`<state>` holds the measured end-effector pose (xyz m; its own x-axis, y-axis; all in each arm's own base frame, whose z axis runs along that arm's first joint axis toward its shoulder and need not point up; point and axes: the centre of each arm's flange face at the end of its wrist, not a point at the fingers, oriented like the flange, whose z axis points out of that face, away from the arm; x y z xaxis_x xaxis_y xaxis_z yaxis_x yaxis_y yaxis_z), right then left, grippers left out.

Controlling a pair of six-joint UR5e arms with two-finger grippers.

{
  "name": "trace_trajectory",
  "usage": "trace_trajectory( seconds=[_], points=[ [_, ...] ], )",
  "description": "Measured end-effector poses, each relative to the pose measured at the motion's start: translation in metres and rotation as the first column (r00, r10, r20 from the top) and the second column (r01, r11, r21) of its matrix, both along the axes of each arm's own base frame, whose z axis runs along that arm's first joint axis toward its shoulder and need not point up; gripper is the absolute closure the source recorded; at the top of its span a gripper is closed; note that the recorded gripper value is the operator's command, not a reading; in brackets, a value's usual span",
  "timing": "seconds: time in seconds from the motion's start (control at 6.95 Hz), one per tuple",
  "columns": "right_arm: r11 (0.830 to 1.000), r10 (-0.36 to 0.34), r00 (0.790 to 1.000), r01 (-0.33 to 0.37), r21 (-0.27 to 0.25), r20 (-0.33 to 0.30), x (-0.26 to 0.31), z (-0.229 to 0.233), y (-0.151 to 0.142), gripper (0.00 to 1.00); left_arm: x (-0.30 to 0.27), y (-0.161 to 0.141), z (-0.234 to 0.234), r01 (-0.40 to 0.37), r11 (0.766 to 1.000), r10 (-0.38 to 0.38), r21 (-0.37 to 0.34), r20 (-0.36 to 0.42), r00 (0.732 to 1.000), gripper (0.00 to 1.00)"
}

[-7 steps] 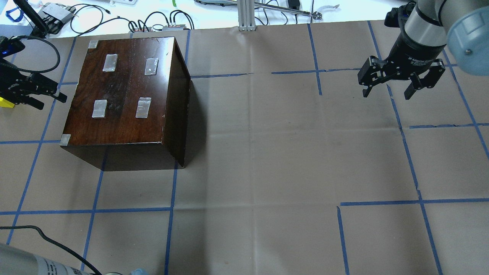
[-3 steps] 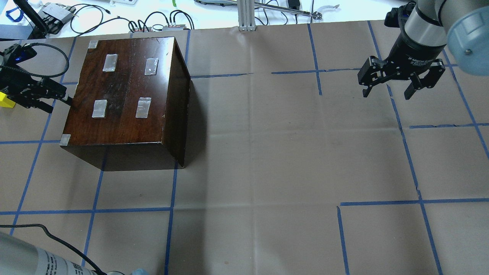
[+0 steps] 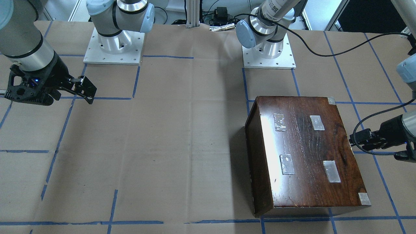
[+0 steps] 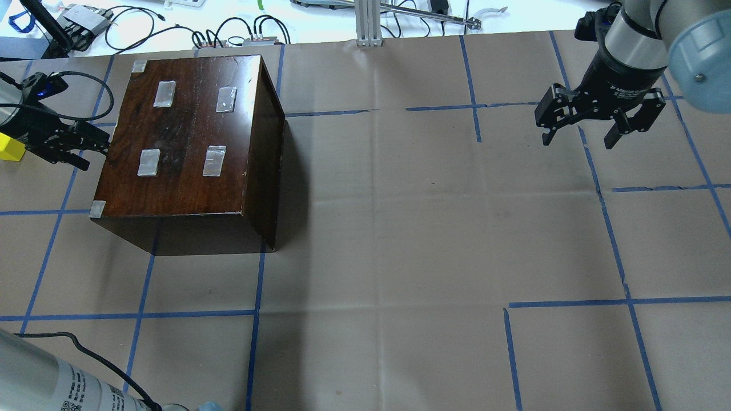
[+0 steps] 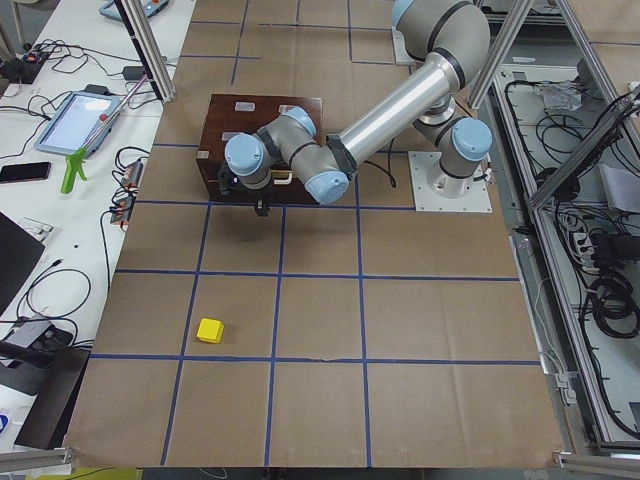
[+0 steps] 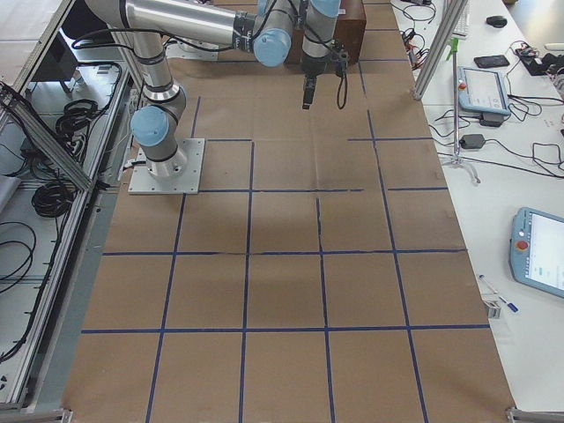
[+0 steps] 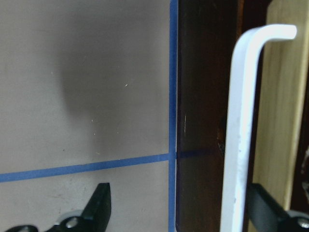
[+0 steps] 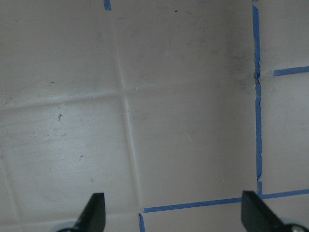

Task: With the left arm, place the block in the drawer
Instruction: 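Pull the drawer open outward with the left gripper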

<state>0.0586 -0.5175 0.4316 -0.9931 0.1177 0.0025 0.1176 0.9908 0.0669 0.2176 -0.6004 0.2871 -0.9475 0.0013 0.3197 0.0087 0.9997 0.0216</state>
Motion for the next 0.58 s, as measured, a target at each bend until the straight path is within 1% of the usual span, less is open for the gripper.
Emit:
trace_trajectory(
  seconds=[0.58],
  points=[
    [1.000,0.000,1.000,0.000,0.000,0.000,0.000,0.000,0.000,0.00,0.012,-0.013,-0.006,0.000,0.999,0.001,-0.042,0.033,0.999,0.02]
  ],
)
